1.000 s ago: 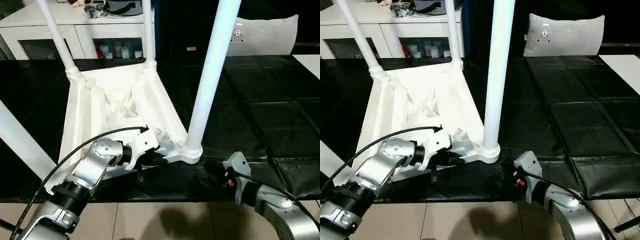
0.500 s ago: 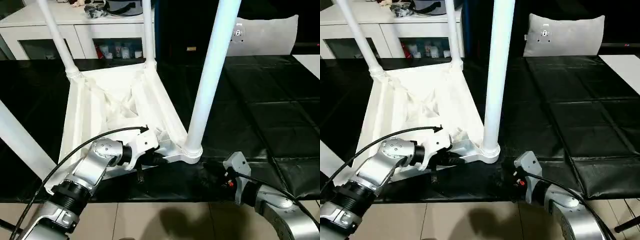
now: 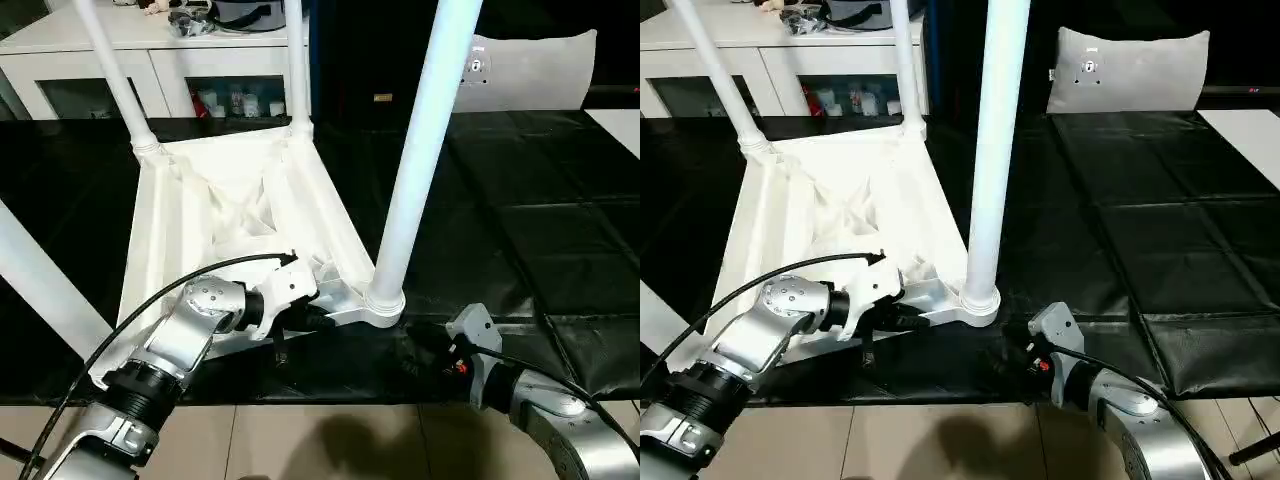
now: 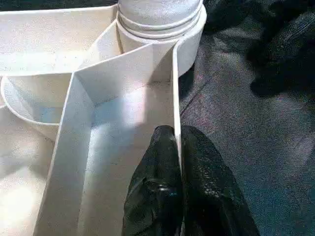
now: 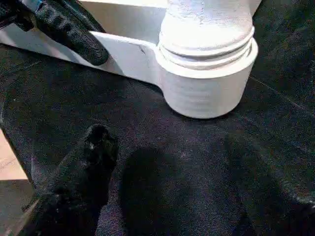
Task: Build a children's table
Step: Rotate leg to tighten
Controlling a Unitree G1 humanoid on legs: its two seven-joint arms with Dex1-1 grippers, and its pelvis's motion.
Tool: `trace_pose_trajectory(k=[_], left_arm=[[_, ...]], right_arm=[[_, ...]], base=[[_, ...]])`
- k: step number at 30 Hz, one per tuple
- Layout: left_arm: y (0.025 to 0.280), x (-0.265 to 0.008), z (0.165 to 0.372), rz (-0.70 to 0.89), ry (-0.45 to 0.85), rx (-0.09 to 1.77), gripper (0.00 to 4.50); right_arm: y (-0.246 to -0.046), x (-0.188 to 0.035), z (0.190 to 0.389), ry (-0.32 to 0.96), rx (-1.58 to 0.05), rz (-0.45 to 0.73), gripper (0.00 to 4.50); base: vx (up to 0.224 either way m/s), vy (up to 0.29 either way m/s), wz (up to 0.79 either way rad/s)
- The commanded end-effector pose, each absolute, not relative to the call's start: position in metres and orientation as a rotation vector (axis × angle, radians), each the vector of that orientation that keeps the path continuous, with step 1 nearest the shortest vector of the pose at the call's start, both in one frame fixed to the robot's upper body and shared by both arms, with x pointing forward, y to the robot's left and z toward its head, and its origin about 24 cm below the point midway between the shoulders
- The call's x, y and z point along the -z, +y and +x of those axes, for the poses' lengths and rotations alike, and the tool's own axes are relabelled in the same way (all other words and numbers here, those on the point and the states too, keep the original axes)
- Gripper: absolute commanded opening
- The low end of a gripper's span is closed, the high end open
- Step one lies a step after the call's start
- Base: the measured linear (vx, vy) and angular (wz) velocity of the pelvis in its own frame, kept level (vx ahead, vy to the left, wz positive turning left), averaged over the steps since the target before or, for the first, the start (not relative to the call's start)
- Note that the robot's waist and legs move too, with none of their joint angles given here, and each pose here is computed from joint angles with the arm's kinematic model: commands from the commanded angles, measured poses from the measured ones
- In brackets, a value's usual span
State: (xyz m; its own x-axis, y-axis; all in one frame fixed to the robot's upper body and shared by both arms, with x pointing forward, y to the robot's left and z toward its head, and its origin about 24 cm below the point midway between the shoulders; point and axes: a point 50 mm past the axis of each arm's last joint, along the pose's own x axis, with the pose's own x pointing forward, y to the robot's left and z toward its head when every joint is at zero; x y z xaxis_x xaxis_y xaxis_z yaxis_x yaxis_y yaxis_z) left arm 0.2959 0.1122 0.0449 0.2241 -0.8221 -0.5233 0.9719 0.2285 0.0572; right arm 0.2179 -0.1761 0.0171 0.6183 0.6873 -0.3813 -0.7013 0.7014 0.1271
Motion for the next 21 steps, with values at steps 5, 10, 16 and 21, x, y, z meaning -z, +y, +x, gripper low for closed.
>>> trace_pose_trajectory(k=[5, 10, 16, 21], left_arm=[[0.1133, -0.0442, 0.2956, 0.428, 0.437, 1.305, 0.0], [0.1133, -0.0442, 0.2956, 0.428, 0.437, 1.305, 0.0], [0.1133, -0.0442, 0.2956, 0.428, 0.437, 1.305, 0.0], [0.1133, -0.0442, 0.2956, 0.428, 0.437, 1.305, 0.0]], right_arm=[[-0.1761, -0.0205, 0.2197, 0.405, -0.807, -0.051, 3.72], [-0.1761, -0.0205, 0.2197, 0.405, -0.807, -0.051, 3.72], [-0.1761, -0.0205, 0.2197, 0.405, -0.807, -0.051, 3.72], [-0.1761, -0.0205, 0.2197, 0.405, -0.807, -0.051, 3.72]], base=[[0.0, 0.0, 0.0], [0.0, 0.0, 0.0], [0.0, 0.0, 0.0], [0.0, 0.0, 0.0]])
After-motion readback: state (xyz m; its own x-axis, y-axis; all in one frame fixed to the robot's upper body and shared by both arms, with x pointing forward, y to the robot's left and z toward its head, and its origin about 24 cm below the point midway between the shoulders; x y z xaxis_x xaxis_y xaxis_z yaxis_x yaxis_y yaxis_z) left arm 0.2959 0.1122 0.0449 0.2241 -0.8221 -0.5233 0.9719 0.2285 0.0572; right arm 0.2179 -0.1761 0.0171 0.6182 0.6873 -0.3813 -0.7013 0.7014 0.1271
